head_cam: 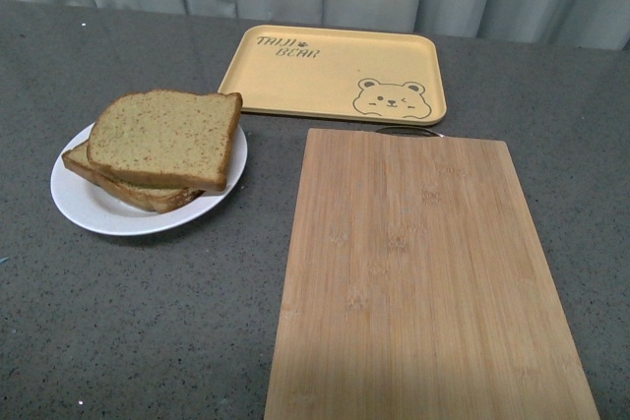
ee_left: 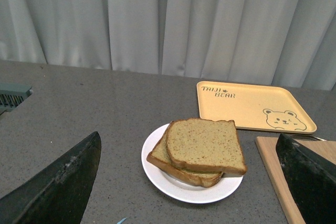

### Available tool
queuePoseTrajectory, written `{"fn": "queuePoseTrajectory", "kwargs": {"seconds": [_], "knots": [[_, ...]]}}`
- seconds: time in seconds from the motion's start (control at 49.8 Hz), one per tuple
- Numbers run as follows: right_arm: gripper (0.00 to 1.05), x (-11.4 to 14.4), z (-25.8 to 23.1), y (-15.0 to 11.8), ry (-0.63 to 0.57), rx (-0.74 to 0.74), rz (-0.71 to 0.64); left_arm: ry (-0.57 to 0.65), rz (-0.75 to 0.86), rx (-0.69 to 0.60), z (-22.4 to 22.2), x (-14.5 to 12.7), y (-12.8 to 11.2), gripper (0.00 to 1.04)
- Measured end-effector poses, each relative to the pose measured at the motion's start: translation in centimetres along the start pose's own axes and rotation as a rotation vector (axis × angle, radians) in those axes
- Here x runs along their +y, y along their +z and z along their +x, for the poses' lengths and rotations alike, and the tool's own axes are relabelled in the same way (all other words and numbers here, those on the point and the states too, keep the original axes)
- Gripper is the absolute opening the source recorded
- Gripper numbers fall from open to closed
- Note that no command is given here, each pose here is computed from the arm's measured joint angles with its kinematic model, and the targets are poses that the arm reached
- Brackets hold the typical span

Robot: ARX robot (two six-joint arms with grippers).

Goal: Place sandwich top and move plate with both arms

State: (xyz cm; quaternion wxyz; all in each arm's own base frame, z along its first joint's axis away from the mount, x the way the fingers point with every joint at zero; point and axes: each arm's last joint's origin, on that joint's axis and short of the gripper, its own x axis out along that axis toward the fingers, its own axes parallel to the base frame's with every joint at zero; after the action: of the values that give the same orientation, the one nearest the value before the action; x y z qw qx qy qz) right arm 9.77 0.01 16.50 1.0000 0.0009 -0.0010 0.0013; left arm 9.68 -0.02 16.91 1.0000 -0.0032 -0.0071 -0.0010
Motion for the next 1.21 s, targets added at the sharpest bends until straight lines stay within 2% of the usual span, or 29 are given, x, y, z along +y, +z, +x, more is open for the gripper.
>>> {"fn": "queuePoseTrajectory", "kwargs": {"seconds": [0.08,0.121,0.181,0.281,0.462,0.562,0.643,0.904,1.205], "knots": [[0.79,0.0,0.0,0.0,0.0,0.0,0.0,0.011,-0.014,0.03,0.0,0.0,-0.1,0.98],[0.9,0.0,0.0,0.0,0.0,0.0,0.0,0.041,-0.085,0.186,0.2,0.0,-0.4,0.98],[0.97,0.0,0.0,0.0,0.0,0.0,0.001,0.035,-0.157,0.297,0.7,-0.1,-1.0,0.98],[0.95,0.0,0.0,0.0,0.0,0.0,0.0,0.027,-0.237,0.357,1.7,-0.4,-1.2,0.98],[0.95,0.0,0.0,0.0,0.0,0.0,0.0,0.0,-0.559,0.502,7.1,-1.8,-1.9,0.98],[0.95,0.0,0.0,0.0,0.0,0.0,0.001,0.068,-0.707,0.57,10.2,-1.6,-3.7,0.98],[0.95,0.0,0.0,0.0,0.0,0.0,0.001,0.159,-0.797,0.654,12.8,-1.1,-6.0,0.98],[0.95,0.0,0.0,0.0,0.0,0.0,0.001,0.251,-0.896,0.805,15.5,-0.3,-9.4,0.98],[0.95,0.0,0.0,0.0,0.0,0.0,0.001,0.315,-0.963,0.822,18.1,0.0,-10.8,0.98]]}}
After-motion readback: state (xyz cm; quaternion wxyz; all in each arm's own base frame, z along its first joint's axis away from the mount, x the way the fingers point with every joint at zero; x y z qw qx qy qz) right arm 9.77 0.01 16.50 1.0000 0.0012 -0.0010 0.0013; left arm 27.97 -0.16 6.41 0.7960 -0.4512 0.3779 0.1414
